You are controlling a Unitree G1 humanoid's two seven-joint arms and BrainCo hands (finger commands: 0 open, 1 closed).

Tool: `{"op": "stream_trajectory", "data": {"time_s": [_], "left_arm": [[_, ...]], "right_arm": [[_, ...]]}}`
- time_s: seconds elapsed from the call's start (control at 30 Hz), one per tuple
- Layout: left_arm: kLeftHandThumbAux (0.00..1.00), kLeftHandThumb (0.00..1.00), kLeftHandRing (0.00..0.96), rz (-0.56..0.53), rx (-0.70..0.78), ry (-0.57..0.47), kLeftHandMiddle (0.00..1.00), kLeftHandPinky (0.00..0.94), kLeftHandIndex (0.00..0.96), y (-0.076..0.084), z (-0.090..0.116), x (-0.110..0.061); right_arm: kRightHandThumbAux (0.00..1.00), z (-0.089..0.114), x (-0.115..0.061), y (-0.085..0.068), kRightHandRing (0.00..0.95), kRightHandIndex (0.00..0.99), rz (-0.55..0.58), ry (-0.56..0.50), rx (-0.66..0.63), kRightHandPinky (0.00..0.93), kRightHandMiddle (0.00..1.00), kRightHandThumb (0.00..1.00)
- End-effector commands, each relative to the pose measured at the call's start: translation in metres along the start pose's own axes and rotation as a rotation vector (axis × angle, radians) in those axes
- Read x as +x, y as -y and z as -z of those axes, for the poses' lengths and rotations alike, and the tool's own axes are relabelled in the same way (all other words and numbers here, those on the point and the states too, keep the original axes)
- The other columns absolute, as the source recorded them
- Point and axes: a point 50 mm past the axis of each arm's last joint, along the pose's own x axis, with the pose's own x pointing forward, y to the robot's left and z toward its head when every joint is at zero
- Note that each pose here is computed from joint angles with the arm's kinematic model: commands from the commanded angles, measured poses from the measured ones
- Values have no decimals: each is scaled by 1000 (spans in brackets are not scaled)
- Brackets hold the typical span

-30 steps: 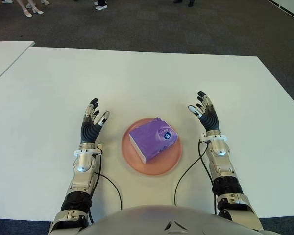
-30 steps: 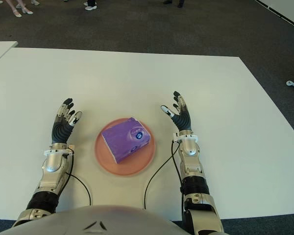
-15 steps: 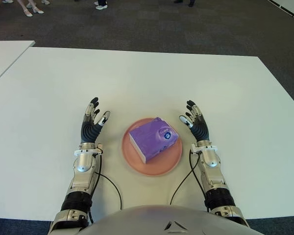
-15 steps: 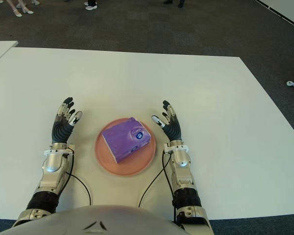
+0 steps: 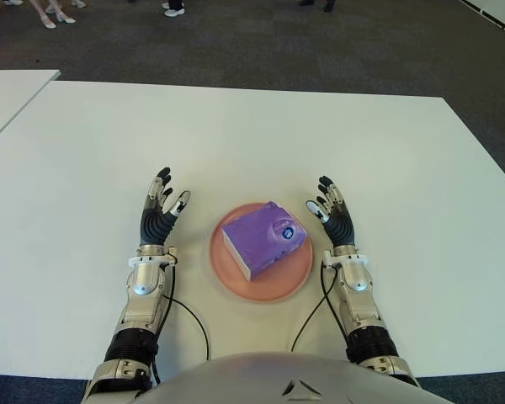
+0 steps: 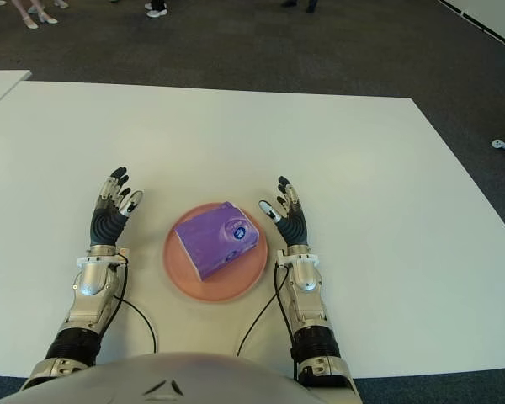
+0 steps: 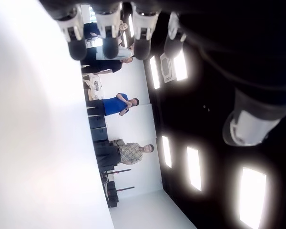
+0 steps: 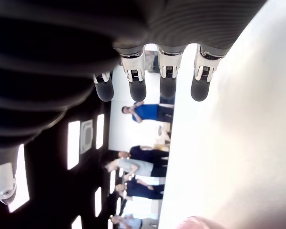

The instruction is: Put the tissue paper into the plate.

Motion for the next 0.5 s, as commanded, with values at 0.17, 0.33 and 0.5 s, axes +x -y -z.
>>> {"op": "stream_trajectory", "data": {"time_s": [0.17,0.33,0.5], "left_arm": [[520,0,0,-1,1,-86,0,0,0,2,16,-13],[522,0,0,1,-2,-76,0,0,0,3,15,-12],[521,0,0,3,-9,-67,0,0,0,3,14,-11]], "right_arm": [[523,10,-5,-6,0,0,18,-32,34,0,0,0],[531,11,-5,-8,0,0,28,-23,38,0,0,0],[531,12,-6,-10,0,0,41,-28,29,0,0,0]]}}
